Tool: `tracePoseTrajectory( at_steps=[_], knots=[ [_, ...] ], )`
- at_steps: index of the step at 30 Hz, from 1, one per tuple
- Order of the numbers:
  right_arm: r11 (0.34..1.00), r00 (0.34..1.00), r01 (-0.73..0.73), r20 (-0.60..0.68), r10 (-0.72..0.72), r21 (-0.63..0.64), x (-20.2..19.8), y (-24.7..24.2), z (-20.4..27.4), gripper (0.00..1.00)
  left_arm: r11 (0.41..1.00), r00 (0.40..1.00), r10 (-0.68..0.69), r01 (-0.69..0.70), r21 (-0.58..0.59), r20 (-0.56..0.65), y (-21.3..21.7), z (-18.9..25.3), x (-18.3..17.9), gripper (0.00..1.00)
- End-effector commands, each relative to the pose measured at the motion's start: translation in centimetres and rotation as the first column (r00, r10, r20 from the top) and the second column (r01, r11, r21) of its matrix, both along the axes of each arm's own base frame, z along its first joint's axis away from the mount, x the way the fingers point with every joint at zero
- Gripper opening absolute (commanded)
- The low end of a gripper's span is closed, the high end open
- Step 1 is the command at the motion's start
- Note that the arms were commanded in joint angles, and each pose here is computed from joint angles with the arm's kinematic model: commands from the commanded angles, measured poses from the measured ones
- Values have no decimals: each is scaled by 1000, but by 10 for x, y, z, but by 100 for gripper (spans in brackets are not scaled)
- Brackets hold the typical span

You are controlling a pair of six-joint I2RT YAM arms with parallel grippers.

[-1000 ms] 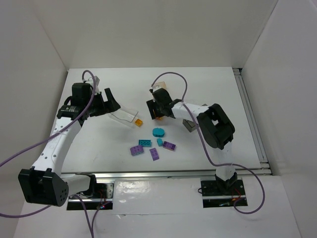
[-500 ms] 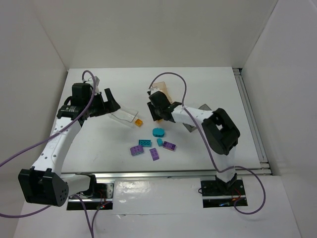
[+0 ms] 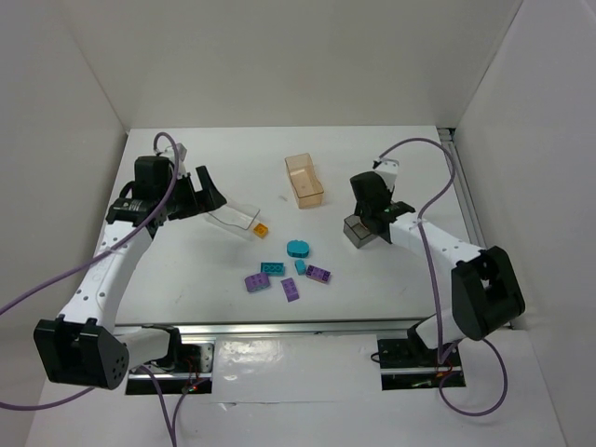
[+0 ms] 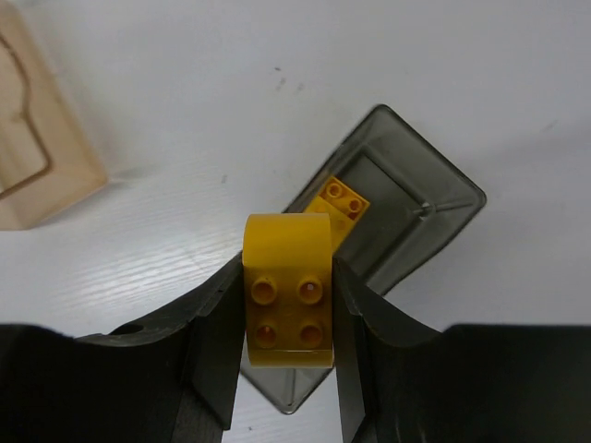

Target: Sort the legos into containers by color

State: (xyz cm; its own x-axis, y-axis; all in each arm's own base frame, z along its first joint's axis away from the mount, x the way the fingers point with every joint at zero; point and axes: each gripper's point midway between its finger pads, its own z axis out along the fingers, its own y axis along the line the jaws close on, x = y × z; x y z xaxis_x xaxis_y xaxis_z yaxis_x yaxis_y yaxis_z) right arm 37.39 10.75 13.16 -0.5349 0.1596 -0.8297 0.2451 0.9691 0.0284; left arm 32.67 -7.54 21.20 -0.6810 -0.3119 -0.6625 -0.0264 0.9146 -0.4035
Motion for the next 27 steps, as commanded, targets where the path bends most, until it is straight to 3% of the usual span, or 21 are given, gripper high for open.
tracePoseTrajectory(
  at_steps=[1,3,6,9,13,15,18,20,22,24,27],
  knots=[
    [995,996,75,45,-78,64,5,-15,8,38,1000,998,4,-2,-27,67,-3,25,2,100],
    [996,997,68,34,-70,62,10,-19,2,40,1000,998,4,-3,-26,58,-3,23,3,100],
    [996,998,59,28,-61,68,17,-14,7,63,999,998,-4,6,-32,57,-5,23,2,100],
    [998,999,42,30,-43,53,15,-4,11,72,1000,998,3,-1,-27,58,-3,23,3,100],
    [998,999,-1,55,-2,57,9,14,23,72,1000,998,25,-25,-10,59,2,22,4,100],
    [991,992,-99,80,92,87,8,41,31,66,999,997,39,-39,0,71,5,25,4,100],
    [917,918,-386,139,371,98,-5,116,42,65,989,987,147,-149,18,70,20,24,2,100],
    [845,844,-533,95,527,50,-14,160,25,65,976,972,213,-217,34,95,31,30,2,100],
    [749,749,-662,26,662,21,-20,202,3,73,971,969,230,-235,51,86,36,29,-2,100],
    [680,679,-733,-28,734,20,-27,226,-14,83,968,966,238,-244,54,97,38,31,-3,100],
    [620,619,-784,-67,782,-12,-25,254,-33,86,966,962,245,-253,51,120,40,38,-6,100]
  ],
)
